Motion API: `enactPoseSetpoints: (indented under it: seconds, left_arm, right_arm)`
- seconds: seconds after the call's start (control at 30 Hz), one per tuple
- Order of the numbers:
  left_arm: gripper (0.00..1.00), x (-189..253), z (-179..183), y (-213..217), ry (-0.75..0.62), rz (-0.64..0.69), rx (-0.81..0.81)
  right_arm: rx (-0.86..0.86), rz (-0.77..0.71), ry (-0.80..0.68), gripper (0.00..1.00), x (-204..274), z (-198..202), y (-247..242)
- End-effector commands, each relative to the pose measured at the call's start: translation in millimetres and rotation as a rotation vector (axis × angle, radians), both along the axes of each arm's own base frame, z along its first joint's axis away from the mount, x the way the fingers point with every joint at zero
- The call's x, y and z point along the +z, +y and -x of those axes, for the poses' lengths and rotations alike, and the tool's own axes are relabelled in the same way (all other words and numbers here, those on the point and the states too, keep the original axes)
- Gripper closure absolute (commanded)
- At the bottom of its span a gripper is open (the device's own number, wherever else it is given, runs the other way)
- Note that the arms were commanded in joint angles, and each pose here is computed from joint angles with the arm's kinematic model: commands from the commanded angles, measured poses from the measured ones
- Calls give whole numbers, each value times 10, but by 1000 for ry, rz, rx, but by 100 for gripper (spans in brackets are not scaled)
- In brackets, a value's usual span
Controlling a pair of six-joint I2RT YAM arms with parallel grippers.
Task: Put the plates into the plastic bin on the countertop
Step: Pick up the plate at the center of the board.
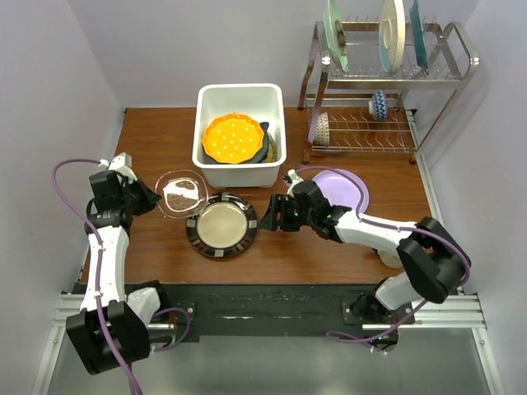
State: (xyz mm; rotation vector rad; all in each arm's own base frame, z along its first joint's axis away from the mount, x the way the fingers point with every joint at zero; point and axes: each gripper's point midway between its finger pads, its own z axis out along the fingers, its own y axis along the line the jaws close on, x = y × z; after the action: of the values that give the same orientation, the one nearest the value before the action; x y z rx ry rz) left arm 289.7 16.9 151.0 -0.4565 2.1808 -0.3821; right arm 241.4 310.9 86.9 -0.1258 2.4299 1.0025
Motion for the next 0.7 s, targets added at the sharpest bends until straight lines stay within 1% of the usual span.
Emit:
enactPoseSetpoints:
  seconds: [0.0,0.07,0.1,0.13,0.17,0.33,0.67]
  left_arm:
    - [100,135,-66,20,-69,-18,-14]
    - [100,133,-66,13,-69,-16,-19]
    - [100,139,-62,11,-70,-16,-19]
    - [100,148,-60,12,-73,-15,-18]
    - [100,152,-60,9,-75,-15,-19]
    - [100,201,-43,55,-86,-33,13]
    - [100,202,-24,178,-54,-67,78]
  right_arm:
    - [-90,-149,-51,38,181,-141,109]
    - [-112,-199,-30,40,145,-152,161]
    - [-121,-192,8,42,-25,-108,142]
    - [-137,-253,7,44,33,-146,202]
    - [-139,-265,21,45,-9,-138,217]
    - [-151,-274,91,49,-312,-180,328]
    - [-152,-254,146,52,-608,-225,442]
